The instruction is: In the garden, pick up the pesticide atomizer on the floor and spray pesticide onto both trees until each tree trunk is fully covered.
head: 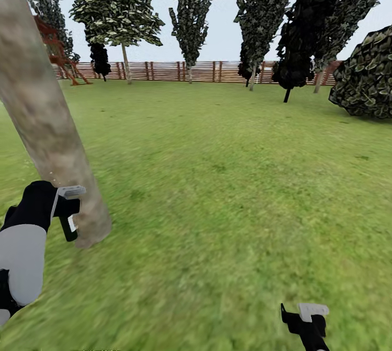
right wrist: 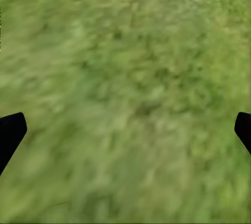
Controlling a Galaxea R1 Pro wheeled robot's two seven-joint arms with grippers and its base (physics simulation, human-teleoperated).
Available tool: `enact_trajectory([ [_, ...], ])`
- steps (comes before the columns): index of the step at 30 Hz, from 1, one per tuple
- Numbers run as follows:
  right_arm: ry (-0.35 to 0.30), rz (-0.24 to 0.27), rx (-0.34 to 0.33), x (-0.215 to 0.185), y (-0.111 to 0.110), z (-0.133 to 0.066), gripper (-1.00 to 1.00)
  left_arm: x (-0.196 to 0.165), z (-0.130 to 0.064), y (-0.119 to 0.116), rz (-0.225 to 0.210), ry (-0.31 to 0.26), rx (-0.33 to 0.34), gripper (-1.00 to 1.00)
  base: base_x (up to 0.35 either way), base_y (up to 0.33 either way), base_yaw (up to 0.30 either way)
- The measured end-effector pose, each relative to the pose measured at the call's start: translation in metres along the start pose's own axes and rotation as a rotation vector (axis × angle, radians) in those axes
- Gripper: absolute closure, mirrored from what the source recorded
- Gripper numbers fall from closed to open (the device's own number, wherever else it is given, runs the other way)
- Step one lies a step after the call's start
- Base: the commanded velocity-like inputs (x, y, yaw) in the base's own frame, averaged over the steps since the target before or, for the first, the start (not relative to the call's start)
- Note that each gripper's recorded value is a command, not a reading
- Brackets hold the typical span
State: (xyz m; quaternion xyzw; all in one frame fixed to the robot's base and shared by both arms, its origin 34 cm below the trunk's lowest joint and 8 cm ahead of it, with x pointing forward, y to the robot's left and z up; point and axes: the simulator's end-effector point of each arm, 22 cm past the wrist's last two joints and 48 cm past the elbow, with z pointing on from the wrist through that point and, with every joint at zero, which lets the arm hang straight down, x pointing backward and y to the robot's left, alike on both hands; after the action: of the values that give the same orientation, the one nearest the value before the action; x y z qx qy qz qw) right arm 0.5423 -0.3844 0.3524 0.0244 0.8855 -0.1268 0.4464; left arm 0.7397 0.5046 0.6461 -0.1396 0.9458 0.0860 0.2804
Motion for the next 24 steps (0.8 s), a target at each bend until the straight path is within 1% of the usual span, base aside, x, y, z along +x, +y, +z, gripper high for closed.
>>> enact_trajectory([
  [7,0.0,0.0,0.0,0.0,0.0,0.0,-1.0,-0.001,-0.001,0.009,-0.002,-0.002,-0.015,1.0,0.089,-0.265,0.276],
  [12,0.0,0.0,0.0,0.0,0.0,0.0,-1.0,-0.001,-0.001,0.008,-0.005,-0.003,-0.014,1.0,0.099,-0.264,0.278],
  [15,0.0,0.0,0.0,0.0,0.0,0.0,-1.0,-0.001,-0.001,0.007,-0.006,-0.003,-0.012,1.0,0.203,-0.206,0.278],
  [19,0.001,0.0,0.0,0.0,0.0,0.0,-1.0,-0.001,-0.001,0.002,-0.004,-0.004,-0.004,1.0,0.136,-0.056,0.278],
  [20,0.001,0.0,0.0,0.0,0.0,0.0,-1.0,-0.004,-0.002,0.0,-0.003,-0.011,-0.004,1.0,0.015,-0.006,0.267],
  [21,0.002,0.0,0.0,0.0,0.0,0.0,-1.0,-0.01,-0.006,0.0,-0.002,-0.03,-0.009,1.0,0.008,-0.003,0.197],
  [24,0.002,0.0,0.0,0.001,0.0,0.0,-1.0,-0.014,-0.008,-0.016,0.006,-0.041,0.001,1.0,0.003,-0.001,0.077],
])
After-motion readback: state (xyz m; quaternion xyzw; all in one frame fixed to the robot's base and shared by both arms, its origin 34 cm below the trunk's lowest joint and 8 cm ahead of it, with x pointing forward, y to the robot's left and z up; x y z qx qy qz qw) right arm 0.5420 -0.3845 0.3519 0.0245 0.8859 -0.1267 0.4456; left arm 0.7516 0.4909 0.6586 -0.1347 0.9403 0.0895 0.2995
